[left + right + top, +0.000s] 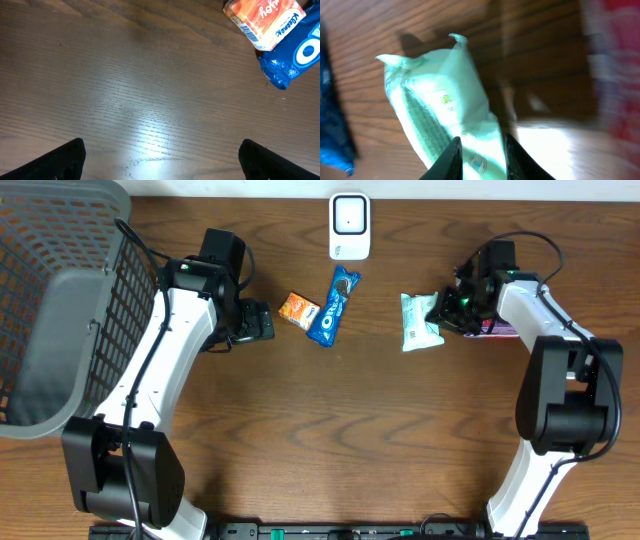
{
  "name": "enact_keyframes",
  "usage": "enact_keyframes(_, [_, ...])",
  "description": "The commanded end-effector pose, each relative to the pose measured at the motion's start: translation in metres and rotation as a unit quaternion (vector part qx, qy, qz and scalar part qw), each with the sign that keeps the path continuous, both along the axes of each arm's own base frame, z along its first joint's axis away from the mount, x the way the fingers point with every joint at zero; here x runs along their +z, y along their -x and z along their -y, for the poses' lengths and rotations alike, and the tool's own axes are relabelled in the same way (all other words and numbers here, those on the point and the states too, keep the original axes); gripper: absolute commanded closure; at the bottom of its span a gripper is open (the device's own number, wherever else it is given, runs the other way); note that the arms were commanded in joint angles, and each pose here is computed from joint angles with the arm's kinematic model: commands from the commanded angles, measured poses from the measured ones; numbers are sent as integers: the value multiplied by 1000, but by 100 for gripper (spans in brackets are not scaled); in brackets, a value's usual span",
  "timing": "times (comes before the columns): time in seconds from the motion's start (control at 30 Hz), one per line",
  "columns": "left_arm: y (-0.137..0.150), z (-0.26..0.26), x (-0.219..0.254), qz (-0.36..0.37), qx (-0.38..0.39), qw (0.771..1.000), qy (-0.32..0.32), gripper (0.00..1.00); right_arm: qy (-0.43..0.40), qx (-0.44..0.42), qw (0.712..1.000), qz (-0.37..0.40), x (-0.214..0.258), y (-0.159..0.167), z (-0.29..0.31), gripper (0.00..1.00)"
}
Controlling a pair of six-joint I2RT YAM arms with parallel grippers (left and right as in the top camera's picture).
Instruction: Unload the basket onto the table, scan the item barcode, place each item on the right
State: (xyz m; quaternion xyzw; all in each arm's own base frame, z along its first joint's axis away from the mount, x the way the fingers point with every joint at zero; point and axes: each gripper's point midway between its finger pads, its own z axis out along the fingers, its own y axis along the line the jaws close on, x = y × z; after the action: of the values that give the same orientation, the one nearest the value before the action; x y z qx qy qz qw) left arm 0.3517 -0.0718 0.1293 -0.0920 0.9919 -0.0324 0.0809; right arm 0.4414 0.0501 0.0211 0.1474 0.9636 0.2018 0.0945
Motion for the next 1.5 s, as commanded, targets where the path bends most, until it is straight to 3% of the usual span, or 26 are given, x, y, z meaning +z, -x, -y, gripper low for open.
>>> enact_keyframes(0.0, [1,-3,1,2,-5,1000,-7,2,70,-27,995,67,52,-17,24,76])
enact_keyframes(0.23, [1,-3,1,2,-5,1000,-8,2,68,20,990,119,89,-17,-12,83])
enact_keyframes(0.47, [1,-3,1,2,-5,1000,-7,2,122,78,984,103,58,-11,-53,82])
enact_keyframes(0.67, [1,-3,1,2,-5,1000,-7,2,196,39,979,43,15,-2,-35,85])
enact_keyframes(0.87, [1,-3,1,2,-5,1000,-8,2,248,13,968,26,2,-4,-3,82])
enact_keyframes(1.07, [1,-3,1,2,-5,1000,-7,2,243,-12,969,31,3,-11,17,82])
enact_keyframes(1.47, [1,-3,1,2,-5,1000,-7,2,217,1,975,56,6,-22,1,83])
